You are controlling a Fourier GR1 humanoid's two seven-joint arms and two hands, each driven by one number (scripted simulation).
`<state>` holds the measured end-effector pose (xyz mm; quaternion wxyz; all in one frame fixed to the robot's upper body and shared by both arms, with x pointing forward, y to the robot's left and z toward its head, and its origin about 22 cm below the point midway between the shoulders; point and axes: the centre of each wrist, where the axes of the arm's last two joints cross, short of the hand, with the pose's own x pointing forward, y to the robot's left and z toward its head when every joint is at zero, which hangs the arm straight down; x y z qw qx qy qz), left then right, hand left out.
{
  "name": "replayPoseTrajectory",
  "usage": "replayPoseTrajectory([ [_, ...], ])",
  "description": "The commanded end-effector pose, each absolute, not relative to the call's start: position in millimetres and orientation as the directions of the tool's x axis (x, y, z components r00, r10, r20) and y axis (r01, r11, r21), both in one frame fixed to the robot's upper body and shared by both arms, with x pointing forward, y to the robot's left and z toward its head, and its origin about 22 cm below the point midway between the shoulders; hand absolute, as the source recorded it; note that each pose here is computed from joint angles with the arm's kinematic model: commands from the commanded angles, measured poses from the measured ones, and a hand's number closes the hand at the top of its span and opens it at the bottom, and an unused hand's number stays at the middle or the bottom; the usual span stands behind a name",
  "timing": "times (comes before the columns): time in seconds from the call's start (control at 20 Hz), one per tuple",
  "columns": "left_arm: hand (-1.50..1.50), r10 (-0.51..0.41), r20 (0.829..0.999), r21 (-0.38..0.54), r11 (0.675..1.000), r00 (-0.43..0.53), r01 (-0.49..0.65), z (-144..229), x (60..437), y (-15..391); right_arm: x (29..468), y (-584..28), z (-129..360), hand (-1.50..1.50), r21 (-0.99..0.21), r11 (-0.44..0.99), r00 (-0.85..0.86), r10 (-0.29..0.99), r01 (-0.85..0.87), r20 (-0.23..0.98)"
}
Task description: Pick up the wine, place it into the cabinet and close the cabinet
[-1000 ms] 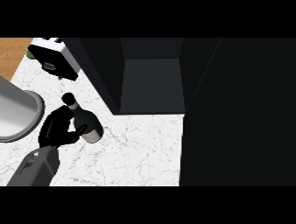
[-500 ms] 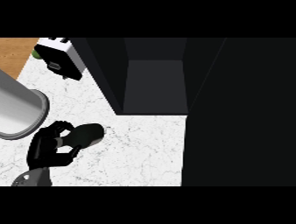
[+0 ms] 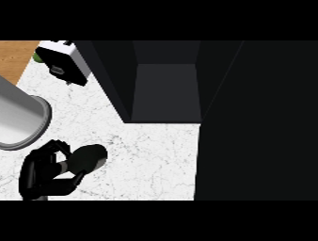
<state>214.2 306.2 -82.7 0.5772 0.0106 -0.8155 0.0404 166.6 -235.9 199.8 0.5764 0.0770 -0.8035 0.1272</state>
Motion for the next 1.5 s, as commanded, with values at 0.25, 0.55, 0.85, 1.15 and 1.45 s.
replayPoseTrajectory([
  [0.25, 1.5, 0.147, 0.919, -0.137, 0.989, -0.367, 0.053, -21, 191, 276, 150, -220, 213, -1.5, -0.057, 0.946, -0.351, -0.062, -0.32, 0.935],
  [0.55, 1.5, 0.15, 0.919, -0.128, 0.988, -0.364, 0.084, 36, 205, 245, 144, -252, 209, -1.5, -0.096, 0.941, -0.358, -0.028, -0.326, 0.933],
  [0.85, 1.5, 0.158, 0.93, -0.115, 0.983, -0.331, 0.146, 73, 223, 194, 147, -231, 201, -1.5, -0.075, 0.942, -0.359, -0.05, -0.326, 0.932],
  [1.15, 1.5, 0.203, 0.921, -0.151, 0.973, -0.333, 0.176, 95, 224, 150, 136, -228, 211, -1.5, -0.07, 0.939, -0.35, -0.056, -0.338, 0.935],
  [1.45, 1.5, 0.262, 0.92, -0.201, 0.954, -0.293, 0.222, 117, 218, 104, 141, -233, 212, -1.5, -0.082, 0.937, -0.363, -0.05, -0.34, 0.931],
])
